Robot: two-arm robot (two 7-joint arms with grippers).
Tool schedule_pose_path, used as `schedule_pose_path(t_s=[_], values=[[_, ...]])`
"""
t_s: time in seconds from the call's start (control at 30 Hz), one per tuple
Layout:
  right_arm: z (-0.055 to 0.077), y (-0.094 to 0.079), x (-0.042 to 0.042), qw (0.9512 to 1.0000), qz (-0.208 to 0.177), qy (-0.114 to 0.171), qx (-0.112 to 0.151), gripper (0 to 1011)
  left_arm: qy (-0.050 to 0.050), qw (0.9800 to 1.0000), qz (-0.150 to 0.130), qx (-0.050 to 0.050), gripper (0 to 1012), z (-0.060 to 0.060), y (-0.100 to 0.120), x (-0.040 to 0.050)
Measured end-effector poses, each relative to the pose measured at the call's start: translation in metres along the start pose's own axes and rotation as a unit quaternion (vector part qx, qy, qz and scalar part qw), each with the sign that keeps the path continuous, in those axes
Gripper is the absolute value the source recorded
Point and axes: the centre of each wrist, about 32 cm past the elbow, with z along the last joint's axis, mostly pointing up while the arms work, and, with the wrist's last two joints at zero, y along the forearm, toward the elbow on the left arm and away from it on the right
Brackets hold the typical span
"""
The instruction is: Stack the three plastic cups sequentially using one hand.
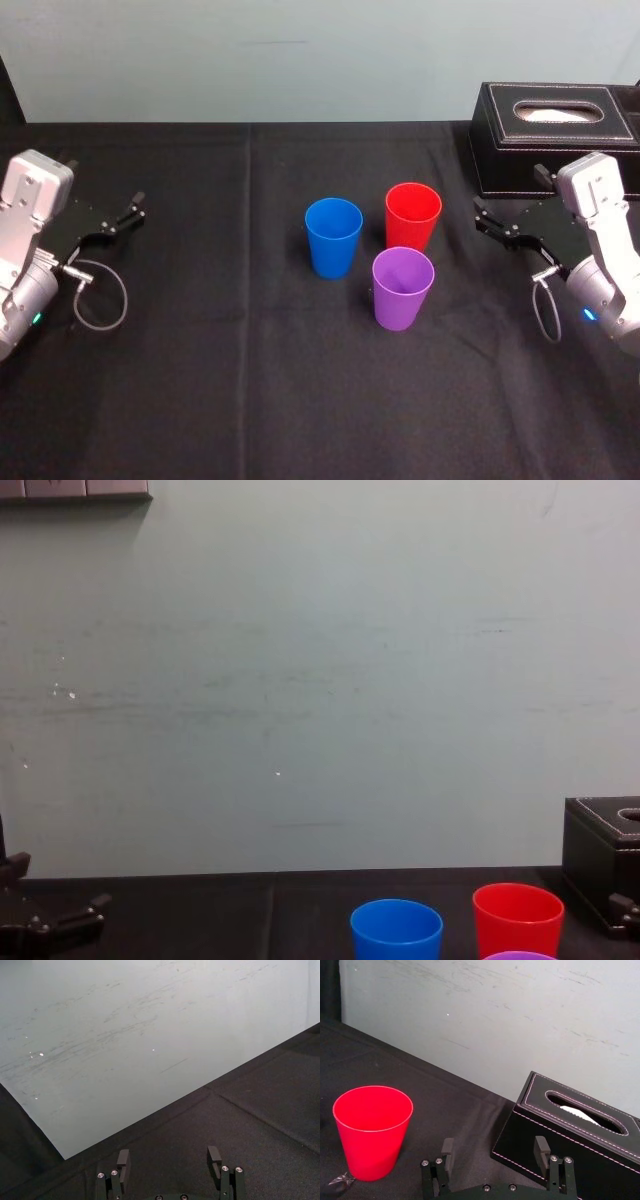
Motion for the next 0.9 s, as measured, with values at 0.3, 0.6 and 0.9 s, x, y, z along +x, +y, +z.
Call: schedule_pose_path(t_s=[0.3,0.6,0.9], values=[[0.0,0.0,0.0,1.0,0.0,0.0,0.0,1004,0.0,1.0,0.0,0.0,1005,0.0,0.0,0.0],[0.0,0.0,0.0,1.0,0.0,0.0,0.0,1004,0.0,1.0,0.0,0.0,1005,0.0,0.0,0.0],[0.0,0.0,0.0,1.0,0.0,0.0,0.0,1004,0.0,1.0,0.0,0.0,1005,0.0,0.0,0.0]])
